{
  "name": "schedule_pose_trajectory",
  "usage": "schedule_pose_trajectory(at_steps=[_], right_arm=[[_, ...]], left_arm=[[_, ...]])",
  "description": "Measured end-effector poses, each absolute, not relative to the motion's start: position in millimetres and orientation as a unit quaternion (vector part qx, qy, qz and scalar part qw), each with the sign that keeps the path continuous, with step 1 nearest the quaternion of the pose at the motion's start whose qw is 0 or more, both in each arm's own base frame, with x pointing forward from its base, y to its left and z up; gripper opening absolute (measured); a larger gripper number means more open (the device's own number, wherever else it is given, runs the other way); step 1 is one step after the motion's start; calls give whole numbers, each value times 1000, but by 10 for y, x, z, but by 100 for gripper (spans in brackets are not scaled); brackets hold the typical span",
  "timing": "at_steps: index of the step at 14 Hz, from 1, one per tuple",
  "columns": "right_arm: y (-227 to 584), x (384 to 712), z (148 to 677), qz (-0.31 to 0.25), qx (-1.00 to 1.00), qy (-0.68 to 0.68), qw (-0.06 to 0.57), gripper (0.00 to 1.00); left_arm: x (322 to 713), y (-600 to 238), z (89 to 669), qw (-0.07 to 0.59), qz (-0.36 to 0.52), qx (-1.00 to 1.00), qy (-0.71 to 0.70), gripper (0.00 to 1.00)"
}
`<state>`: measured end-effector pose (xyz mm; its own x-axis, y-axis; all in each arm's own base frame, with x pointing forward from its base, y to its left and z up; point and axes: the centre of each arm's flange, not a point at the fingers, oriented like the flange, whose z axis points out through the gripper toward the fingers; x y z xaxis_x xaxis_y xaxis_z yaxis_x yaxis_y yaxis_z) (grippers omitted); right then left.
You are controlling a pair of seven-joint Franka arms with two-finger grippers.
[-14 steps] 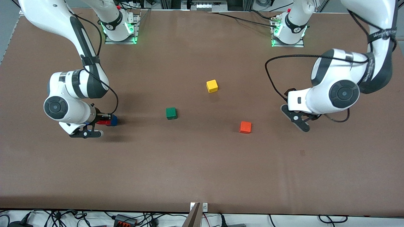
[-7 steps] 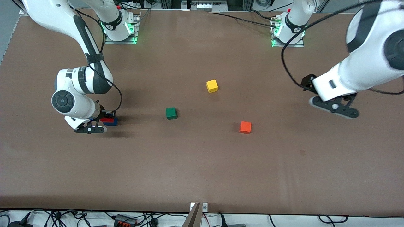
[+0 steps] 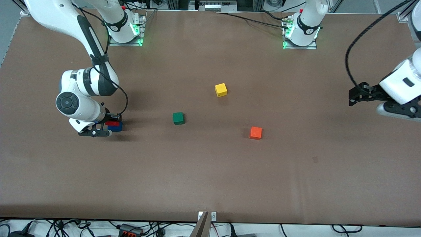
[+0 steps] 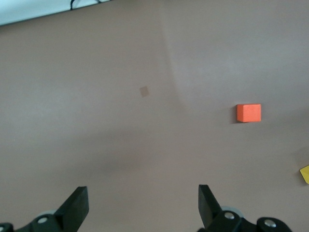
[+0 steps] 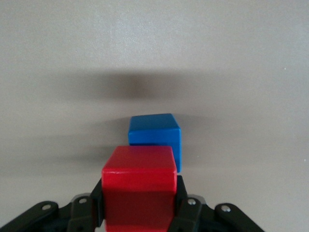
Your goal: Pass red block to right arm, stack on blue
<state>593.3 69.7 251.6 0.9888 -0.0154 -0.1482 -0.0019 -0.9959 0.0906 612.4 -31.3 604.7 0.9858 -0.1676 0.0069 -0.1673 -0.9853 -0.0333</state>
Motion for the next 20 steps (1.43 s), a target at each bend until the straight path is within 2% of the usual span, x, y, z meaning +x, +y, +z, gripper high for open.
schedule_pose_trajectory(at_steps=[4, 7, 20], right_arm=[[629, 5920, 2543, -74, 996, -10, 47, 56], [624, 5915, 2540, -74, 996, -10, 47, 56], [612, 5930, 2499, -64, 997, -11, 46, 56]], left_arm=[[5680, -241, 5868, 13, 10, -998, 64, 100], [5514, -308, 5823, 14, 12, -998, 61, 100], [5539, -358, 5751, 14, 13, -999, 36, 100]])
